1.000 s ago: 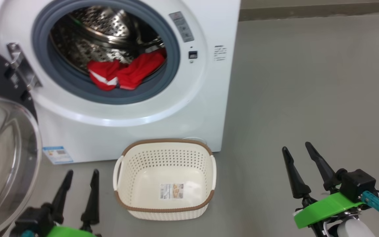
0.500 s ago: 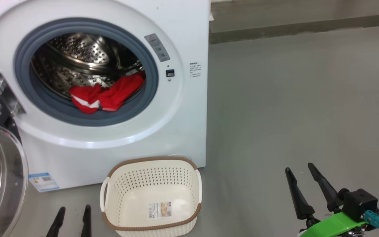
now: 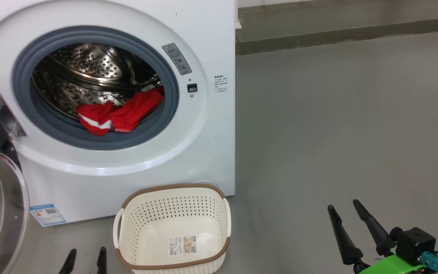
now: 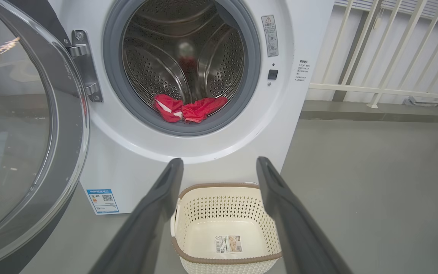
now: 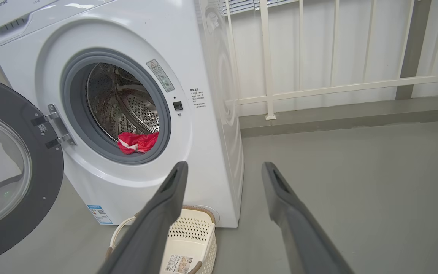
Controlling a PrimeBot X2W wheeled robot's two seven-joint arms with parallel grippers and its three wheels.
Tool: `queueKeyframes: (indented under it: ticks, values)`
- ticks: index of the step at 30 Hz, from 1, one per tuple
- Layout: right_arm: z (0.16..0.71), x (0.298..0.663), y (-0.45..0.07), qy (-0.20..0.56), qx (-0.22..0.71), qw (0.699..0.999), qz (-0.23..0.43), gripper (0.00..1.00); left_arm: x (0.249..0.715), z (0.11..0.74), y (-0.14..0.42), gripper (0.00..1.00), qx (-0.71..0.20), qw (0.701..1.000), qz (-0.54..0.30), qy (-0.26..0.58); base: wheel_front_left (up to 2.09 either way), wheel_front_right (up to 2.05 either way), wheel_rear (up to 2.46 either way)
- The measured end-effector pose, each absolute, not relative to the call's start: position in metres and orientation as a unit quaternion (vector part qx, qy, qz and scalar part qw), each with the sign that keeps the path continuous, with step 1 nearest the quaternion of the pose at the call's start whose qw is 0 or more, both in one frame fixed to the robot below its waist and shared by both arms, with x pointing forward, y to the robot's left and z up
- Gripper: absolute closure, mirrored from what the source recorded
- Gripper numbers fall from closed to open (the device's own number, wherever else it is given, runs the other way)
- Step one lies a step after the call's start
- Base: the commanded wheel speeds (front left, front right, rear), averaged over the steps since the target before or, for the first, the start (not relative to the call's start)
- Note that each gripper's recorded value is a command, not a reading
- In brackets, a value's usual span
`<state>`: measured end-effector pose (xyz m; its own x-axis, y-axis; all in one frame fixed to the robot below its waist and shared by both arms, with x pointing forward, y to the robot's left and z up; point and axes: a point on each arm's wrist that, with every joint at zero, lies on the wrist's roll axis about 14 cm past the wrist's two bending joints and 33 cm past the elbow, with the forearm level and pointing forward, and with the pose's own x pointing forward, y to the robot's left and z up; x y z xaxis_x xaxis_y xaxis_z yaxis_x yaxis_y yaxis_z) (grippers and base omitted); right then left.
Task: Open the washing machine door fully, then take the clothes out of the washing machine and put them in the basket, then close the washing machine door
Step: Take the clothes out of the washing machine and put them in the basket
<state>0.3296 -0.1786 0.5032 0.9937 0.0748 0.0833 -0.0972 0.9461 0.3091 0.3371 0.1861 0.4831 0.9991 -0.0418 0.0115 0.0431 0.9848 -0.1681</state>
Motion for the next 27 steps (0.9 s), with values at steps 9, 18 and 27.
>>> queueKeyframes:
  ticks: [9, 18, 27]
  values:
    - [0.5017, 0.3303, -0.1771, -0.032, 0.159, 0.986, 0.045, 0.0, 0.3369, 0.4809, 0.1887, 0.0, -0.09, 0.996, -0.011, -0.002, 0.0, 0.0, 0.0]
    - [0.4984, 0.3313, -0.177, -0.027, 0.16, 0.986, 0.044, 0.0, 0.3383, 0.488, 0.1866, 0.0, -0.107, 0.994, -0.009, -0.014, 0.0, 0.0, 0.0]
    - [0.4968, 0.3319, -0.1766, -0.024, 0.163, 0.985, 0.043, 0.0, 0.3372, 0.4891, 0.187, 0.0, -0.112, 0.994, -0.01, -0.016, 0.0, -0.01, 0.01]
